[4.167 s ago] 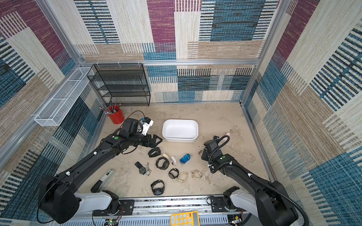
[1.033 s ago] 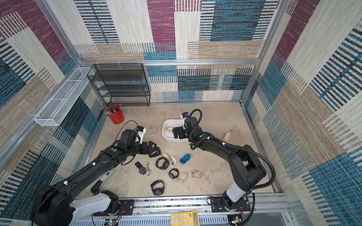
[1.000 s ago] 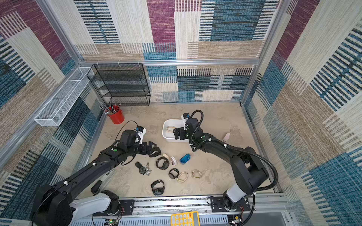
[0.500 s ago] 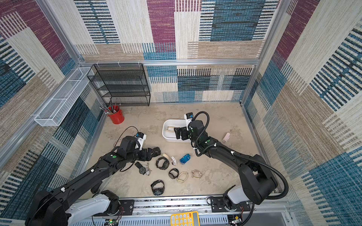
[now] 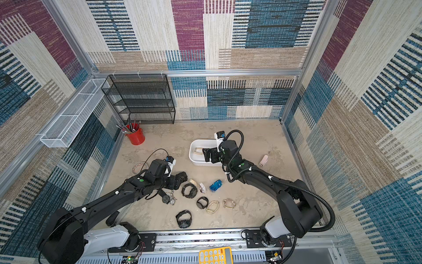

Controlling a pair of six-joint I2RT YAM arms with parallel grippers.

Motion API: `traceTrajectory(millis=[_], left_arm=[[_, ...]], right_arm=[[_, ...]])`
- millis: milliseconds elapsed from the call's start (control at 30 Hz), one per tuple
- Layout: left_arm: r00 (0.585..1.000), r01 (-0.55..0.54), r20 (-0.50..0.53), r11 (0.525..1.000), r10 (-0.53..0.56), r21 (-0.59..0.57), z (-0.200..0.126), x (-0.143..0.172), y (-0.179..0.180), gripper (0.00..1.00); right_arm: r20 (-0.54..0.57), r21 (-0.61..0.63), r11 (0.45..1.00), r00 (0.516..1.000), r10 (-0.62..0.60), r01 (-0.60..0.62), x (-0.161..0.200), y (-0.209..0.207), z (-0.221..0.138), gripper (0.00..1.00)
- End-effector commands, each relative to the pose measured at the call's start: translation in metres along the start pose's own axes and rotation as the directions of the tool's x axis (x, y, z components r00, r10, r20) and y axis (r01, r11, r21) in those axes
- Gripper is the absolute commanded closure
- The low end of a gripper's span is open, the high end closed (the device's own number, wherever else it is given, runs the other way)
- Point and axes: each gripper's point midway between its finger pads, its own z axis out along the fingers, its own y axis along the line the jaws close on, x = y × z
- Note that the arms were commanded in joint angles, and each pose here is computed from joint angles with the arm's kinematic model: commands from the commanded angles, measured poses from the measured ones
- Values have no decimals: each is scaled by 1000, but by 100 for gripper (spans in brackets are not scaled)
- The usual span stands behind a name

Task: Put the watch into the storage box
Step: Pick up the item at the center of the board.

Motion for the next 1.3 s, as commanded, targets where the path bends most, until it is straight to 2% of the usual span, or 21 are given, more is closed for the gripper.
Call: traceTrajectory(millis=[0, 400, 500, 700, 1100, 1267], left_arm=[[999, -34, 3, 999, 34, -23, 2, -5, 2, 24], [998, -49, -49, 998, 48, -27, 22, -7, 0, 35], [997, -53, -58, 998, 51, -29, 26, -7, 0, 41], [995, -56, -87, 998, 53, -37, 33, -5, 1, 60], [996, -45, -76, 998, 41, -49, 34, -15, 0, 84], [998, -38, -60, 999, 36, -37, 32, -23, -4, 87]], right_arm=[[32, -7, 1000, 999, 10, -10, -10, 3, -2, 0], [31, -19, 1000, 1000, 4, -3, -11, 5, -4, 0], [27, -26, 1000, 1000, 4, -3, -10, 6, -4, 0], [14, -39, 999, 1000, 4, -4, -5, 8, -6, 0], [-85, -215, 977, 996, -29, 10, 32, 32, -18, 0], [-96, -317, 948, 994, -54, 21, 45, 49, -31, 0]])
